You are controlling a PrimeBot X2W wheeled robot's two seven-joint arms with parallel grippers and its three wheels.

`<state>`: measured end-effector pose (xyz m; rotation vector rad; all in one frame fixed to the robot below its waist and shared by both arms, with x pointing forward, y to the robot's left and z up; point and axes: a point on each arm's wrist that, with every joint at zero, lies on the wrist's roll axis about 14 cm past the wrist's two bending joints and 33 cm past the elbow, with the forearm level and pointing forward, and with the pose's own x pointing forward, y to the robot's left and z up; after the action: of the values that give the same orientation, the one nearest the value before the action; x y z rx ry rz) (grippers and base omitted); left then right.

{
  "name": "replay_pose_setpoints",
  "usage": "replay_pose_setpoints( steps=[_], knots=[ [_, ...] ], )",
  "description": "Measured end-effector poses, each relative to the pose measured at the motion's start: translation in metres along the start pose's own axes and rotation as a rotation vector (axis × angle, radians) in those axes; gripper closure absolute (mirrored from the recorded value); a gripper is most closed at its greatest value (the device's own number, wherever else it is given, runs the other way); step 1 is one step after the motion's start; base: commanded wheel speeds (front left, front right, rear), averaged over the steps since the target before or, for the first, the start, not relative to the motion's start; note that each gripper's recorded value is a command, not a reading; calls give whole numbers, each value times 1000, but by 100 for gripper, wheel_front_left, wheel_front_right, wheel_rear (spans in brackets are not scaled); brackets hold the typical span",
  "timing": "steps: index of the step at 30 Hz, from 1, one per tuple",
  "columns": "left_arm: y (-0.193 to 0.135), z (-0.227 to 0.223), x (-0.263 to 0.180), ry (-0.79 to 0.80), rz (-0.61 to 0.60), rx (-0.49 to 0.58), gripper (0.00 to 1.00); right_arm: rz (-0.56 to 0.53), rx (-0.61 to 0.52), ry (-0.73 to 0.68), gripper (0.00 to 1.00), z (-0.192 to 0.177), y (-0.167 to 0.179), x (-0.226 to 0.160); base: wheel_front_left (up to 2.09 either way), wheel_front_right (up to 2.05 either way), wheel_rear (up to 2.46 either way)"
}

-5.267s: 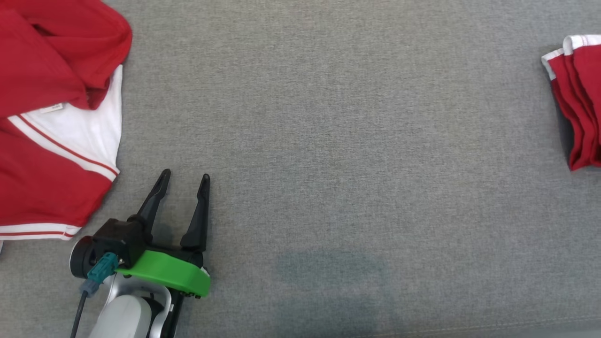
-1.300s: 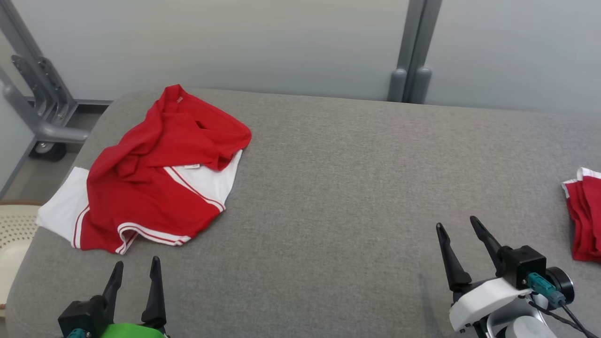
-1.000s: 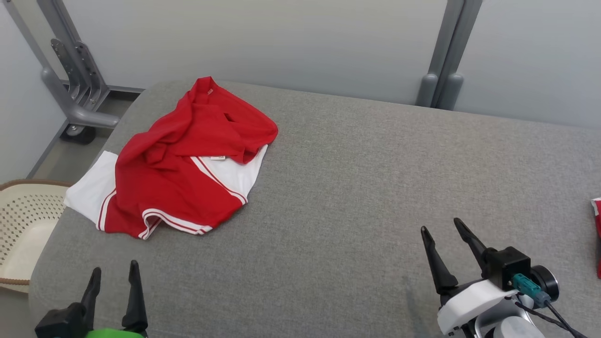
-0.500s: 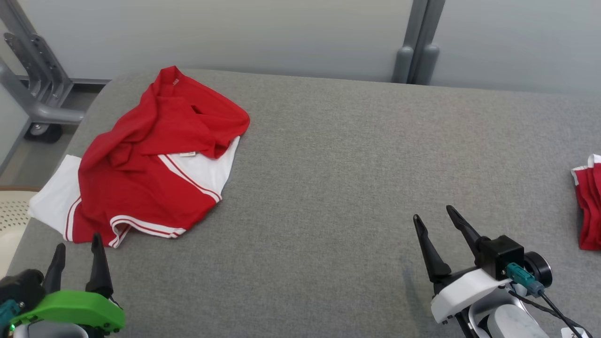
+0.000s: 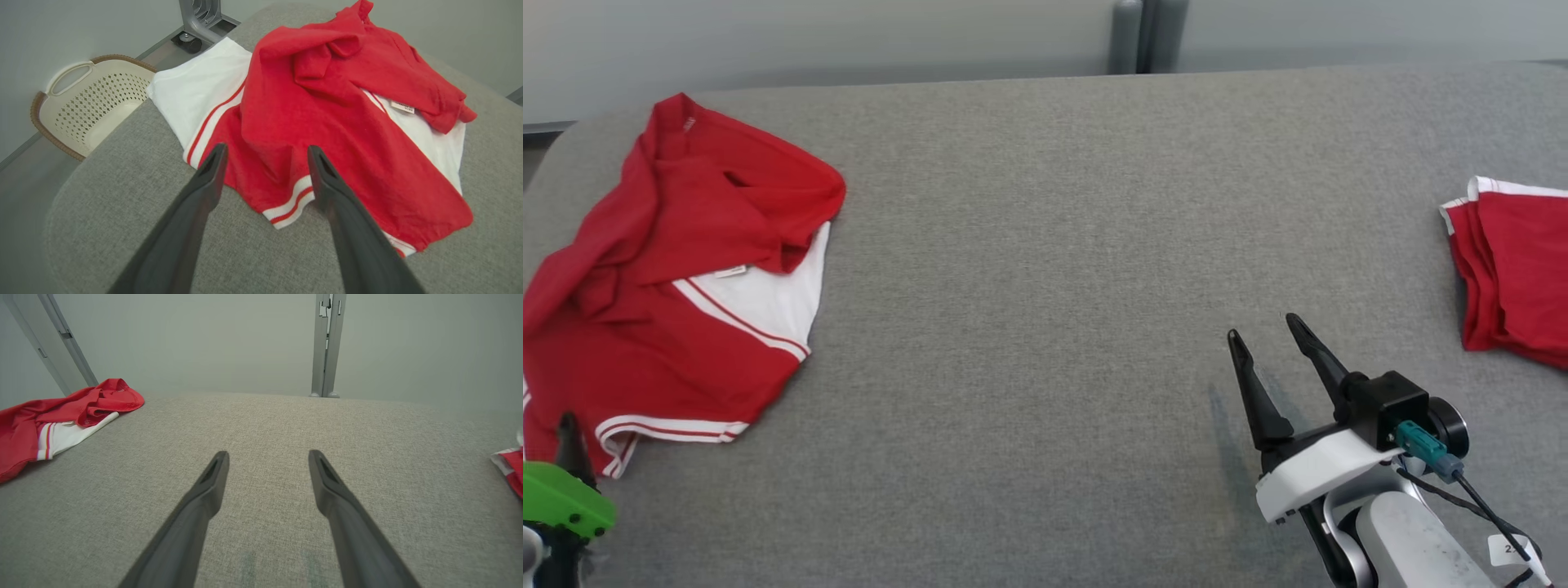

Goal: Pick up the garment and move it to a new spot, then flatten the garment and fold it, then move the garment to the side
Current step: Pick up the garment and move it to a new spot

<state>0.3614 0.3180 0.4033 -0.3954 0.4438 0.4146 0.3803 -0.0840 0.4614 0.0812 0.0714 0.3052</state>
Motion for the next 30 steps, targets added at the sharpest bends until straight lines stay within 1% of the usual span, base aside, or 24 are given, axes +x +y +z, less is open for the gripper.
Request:
replay_pose_setpoints(
  steps=[2, 3, 7, 12, 15, 18, 19, 20, 21, 27, 30],
  knots=[
    [-7, -5, 11, 42, -5, -46, 0, -27, 3, 10, 0, -3, -8, -2, 0, 0, 0],
    [-12, -9, 16, 62, -11, -51, 0, -38, 3, 14, 0, -5, -12, -2, 0, 0, 0],
    [-25, -26, 32, 147, -21, -18, 0, -81, 11, 27, 0, -9, -26, -4, 0, 0, 0],
    [-27, -61, 43, 275, -4, 45, 0, -142, 16, 45, 0, -15, -44, -6, 0, 0, 0],
    [-25, -60, 50, 284, 8, 69, 0, -160, 17, 61, 0, -20, -50, -9, 0, 0, 0],
    [-28, -60, 53, 288, 9, 68, 0, -167, 18, 66, 0, -22, -52, -9, 0, 0, 0],
    [-29, -61, 54, 290, 6, 71, 36, -172, 17, 68, 0, -23, -54, -9, 0, 0, 0],
    [-31, -61, 55, 294, 4, 75, 65, -178, 17, 67, 0, -23, -56, -9, 0, 0, 0],
    [-31, -60, 55, 293, 5, 74, 100, -179, 16, 67, 0, -23, -57, -8, 0, 0, 0],
    [-42, -56, 56, 288, -30, 74, 100, -154, 16, 76, 0, -26, -50, -3, 0, 0, 0],
    [-61, -42, 58, 241, -105, 98, 100, -136, 21, 78, 0, -27, -46, -1, 0, 0, 0]
  ],
)
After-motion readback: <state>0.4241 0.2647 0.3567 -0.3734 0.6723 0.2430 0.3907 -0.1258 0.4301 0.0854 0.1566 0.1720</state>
